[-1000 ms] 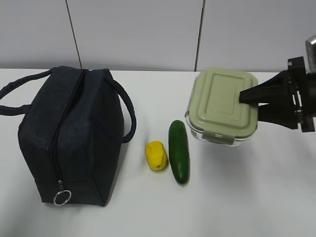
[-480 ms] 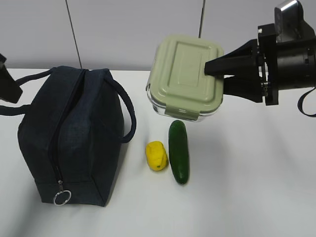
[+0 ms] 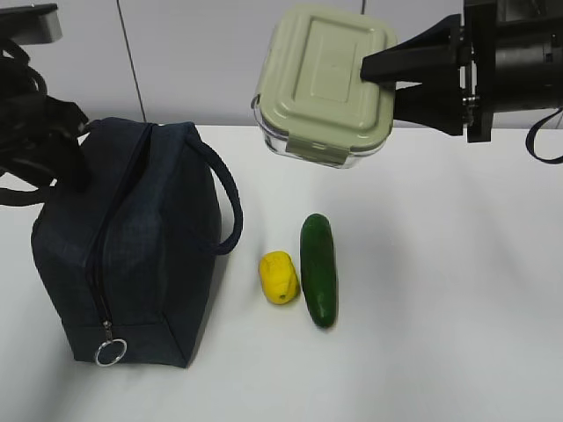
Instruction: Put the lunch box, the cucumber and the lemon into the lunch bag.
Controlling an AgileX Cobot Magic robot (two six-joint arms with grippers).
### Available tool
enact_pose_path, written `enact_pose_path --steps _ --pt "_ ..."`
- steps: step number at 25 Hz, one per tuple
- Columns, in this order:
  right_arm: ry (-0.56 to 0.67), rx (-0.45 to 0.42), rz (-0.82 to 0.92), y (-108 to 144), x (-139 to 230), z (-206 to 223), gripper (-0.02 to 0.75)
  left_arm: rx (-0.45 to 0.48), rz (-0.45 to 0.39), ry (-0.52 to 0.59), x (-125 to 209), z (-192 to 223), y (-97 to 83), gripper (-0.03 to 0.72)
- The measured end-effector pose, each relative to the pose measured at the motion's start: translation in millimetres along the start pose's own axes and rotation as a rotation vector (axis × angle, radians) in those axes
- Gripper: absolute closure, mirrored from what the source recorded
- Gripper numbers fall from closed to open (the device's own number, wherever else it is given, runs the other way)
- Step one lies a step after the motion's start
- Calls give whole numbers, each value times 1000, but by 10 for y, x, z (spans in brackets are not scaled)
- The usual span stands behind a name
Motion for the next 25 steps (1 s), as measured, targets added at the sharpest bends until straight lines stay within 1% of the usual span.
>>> enact_pose_path --steps 2,4,7,9,10,12,13,16,20,25 --pt "-6 -5 -6 29 -27 -3 382 5 -2 32 5 118 17 375" --pt "-16 -15 -7 57 -53 -5 382 10 -5 52 7 199 25 405" --pt "-24 -30 -10 108 -80 5 382 39 -4 49 -8 229 -15 505" --pt "-11 -41 -22 162 -61 50 382 92 9 33 -34 222 -100 596" --pt "2 -48 -28 195 -30 91 382 139 7 20 -54 214 -176 632" --pt "33 -67 -40 276 45 187 382 212 11 -2 -87 195 -292 680" --pt "48 -75 -45 306 74 225 382 242 5 -11 -103 185 -339 687" --pt "86 -101 -51 375 150 316 383 291 -8 -26 -130 167 -415 693" --pt "101 -129 0 326 174 455 383 343 -31 -47 -170 146 -492 694" --pt "121 -142 75 205 227 683 383 361 -46 -71 -214 137 -517 694"
Point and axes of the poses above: a point on each arm's last joint axis where the gripper is mounted, z pointing out along that axis toward the gripper, y along the wrist's bending axis when the last joint is at zero, x = y × z, the point moved 7 cm from there along z, pointing out along that axis toward the gripper, and after that the axes turned 4 degrees about z, right-handed, at the moved point
